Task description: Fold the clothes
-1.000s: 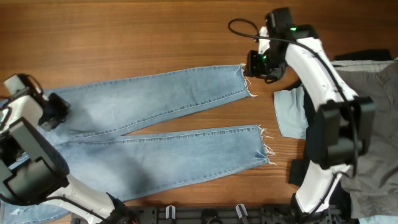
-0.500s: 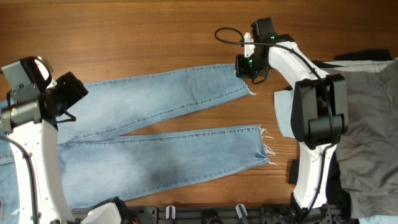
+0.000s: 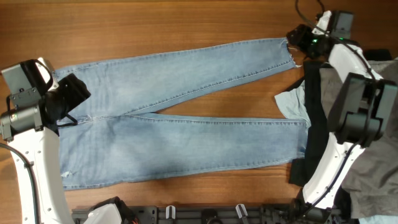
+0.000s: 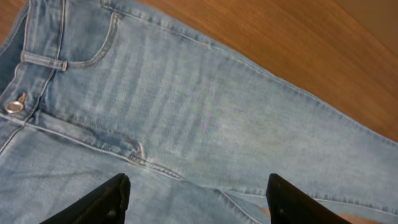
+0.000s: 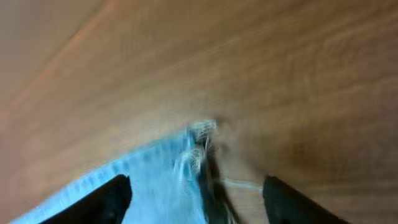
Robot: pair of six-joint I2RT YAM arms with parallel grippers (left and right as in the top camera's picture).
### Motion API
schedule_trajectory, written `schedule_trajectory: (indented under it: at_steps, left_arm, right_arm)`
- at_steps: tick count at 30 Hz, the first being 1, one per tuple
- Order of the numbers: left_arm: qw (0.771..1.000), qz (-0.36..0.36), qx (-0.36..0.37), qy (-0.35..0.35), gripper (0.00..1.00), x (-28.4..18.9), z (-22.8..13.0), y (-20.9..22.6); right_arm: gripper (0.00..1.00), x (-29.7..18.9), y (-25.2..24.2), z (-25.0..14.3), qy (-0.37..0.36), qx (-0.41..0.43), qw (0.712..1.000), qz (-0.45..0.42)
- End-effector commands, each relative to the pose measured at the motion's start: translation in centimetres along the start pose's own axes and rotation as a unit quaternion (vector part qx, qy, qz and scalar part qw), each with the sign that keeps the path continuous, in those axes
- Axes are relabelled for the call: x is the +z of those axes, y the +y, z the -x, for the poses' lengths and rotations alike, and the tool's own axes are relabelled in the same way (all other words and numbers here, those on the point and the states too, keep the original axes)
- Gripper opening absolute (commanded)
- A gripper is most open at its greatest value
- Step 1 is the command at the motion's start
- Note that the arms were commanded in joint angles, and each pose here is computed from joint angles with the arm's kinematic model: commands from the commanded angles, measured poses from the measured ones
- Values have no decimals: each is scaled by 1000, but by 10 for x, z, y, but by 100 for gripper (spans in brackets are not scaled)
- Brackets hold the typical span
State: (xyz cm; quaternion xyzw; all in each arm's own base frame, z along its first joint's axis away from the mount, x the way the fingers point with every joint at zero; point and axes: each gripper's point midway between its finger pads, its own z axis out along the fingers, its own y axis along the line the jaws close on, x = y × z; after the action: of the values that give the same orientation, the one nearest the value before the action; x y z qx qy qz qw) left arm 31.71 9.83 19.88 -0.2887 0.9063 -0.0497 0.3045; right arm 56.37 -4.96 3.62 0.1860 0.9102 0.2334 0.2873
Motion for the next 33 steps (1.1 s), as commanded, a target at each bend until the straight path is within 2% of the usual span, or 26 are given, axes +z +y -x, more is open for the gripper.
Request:
schedule_trajectory:
  at_steps: [1, 2, 4, 6, 7, 9, 11, 13, 16, 19, 21, 26, 31, 33]
  left_arm:
    - [999, 33, 3, -3, 72, -8, 0, 10]
    - [999, 44, -1, -1, 72, -8, -1, 16]
    - [997, 70, -25, 13, 58, -11, -7, 34]
    - [991, 105, -74, 27, 55, -16, -15, 58]
    - [980, 142, -131, 45, 45, -24, -26, 88]
    - [952, 206, -220, 52, 44, -38, -41, 128]
    - [931, 237, -271, 57, 46, -48, -52, 158]
    - [898, 269, -342, 60, 46, -60, -71, 199]
    - [864, 290, -404, 79, 37, -63, -97, 237]
    - [838, 289, -453, 93, 36, -43, -117, 268]
    - [843, 267, -457, 101, 38, -28, -119, 276]
    - [851, 242, -440, 155, 57, 15, -137, 302]
    - [857, 207, -439, 173, 57, 57, -145, 313]
    - [858, 204, -435, 182, 52, 67, -151, 317]
  right_arm:
    - [77, -33, 57, 8, -1, -89, 994, 60]
    - [78, -48, 69, 8, -1, -100, 993, 62]
    - [77, -82, 102, 0, 9, -117, 991, 69]
    - [75, -100, 125, -12, 21, -134, 988, 72]
    - [74, -111, 152, -32, 43, -149, 985, 81]
    - [74, -113, 172, -54, 70, -160, 981, 89]
    - [74, -109, 186, -75, 97, -165, 977, 93]
    - [74, -106, 199, -95, 122, -174, 972, 98]
    - [74, -106, 206, -115, 151, -173, 968, 96]
    - [74, -108, 199, -125, 173, -156, 969, 78]
    - [73, -108, 189, -126, 177, -154, 971, 53]
    - [76, -111, 174, -135, 196, -146, 969, 17]
    - [77, -112, 163, -136, 201, -145, 969, -12]
    - [77, -113, 159, -136, 200, -145, 969, -23]
